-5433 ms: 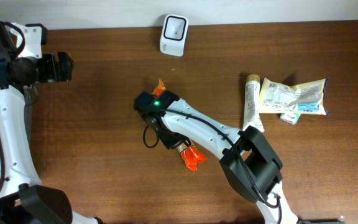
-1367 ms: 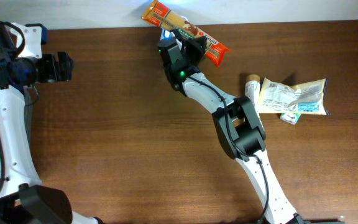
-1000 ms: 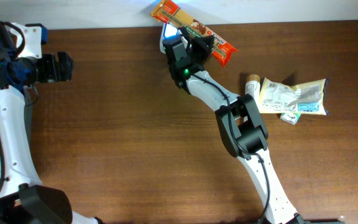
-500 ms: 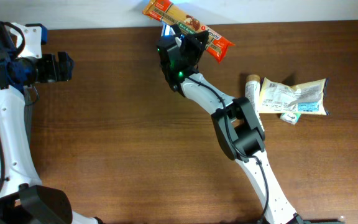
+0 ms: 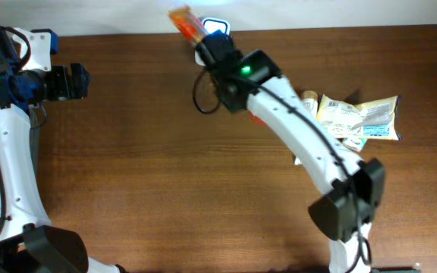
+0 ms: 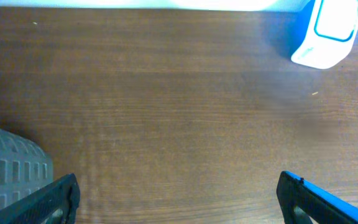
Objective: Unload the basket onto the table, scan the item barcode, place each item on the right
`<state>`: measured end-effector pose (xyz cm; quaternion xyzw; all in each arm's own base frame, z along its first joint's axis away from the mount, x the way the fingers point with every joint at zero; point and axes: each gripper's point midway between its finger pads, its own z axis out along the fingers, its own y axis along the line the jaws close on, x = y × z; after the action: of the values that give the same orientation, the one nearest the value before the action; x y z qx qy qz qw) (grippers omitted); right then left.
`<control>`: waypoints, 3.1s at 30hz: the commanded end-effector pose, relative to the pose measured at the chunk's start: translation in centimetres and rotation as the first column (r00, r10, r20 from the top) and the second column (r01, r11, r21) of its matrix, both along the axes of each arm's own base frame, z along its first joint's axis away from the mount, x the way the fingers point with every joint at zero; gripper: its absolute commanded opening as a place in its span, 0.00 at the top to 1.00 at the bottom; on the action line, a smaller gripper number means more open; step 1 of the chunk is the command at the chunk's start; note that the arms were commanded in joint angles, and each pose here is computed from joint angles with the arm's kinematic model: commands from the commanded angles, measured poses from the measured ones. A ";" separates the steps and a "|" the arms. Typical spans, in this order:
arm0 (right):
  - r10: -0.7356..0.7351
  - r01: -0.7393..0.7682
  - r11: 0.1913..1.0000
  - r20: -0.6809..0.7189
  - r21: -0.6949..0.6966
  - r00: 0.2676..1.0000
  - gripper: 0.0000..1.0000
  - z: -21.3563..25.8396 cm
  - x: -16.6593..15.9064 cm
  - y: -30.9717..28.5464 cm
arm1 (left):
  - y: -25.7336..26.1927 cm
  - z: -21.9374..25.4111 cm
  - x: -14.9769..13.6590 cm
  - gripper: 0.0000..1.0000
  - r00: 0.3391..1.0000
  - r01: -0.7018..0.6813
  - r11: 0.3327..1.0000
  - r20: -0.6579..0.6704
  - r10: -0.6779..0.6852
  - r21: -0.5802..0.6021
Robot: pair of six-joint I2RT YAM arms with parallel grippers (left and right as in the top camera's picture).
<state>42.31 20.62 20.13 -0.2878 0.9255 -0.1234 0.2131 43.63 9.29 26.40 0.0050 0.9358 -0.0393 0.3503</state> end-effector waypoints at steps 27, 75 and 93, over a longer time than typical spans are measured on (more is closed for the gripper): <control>-0.392 0.447 0.806 -0.217 0.388 0.894 0.21 9.7 -6.3 -12.9 | 0.1 1.1 -0.3 0.01 1.000 0.010 1.000 0.027 -0.011 0.013; -0.488 -0.088 0.779 0.690 0.620 0.535 0.01 -4.4 -17.7 -19.3 | 0.1 1.1 -0.3 0.01 1.000 0.010 1.000 0.027 -0.011 0.013; -0.486 -0.092 0.779 0.689 0.621 0.538 0.01 -4.4 -17.7 -19.2 | 0.1 1.1 -0.3 0.01 1.000 0.010 1.000 0.027 -0.011 0.013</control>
<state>24.57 1.37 15.95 0.0011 0.7325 0.0268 0.6802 43.61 9.28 26.49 0.0052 0.9354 -0.0389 0.3513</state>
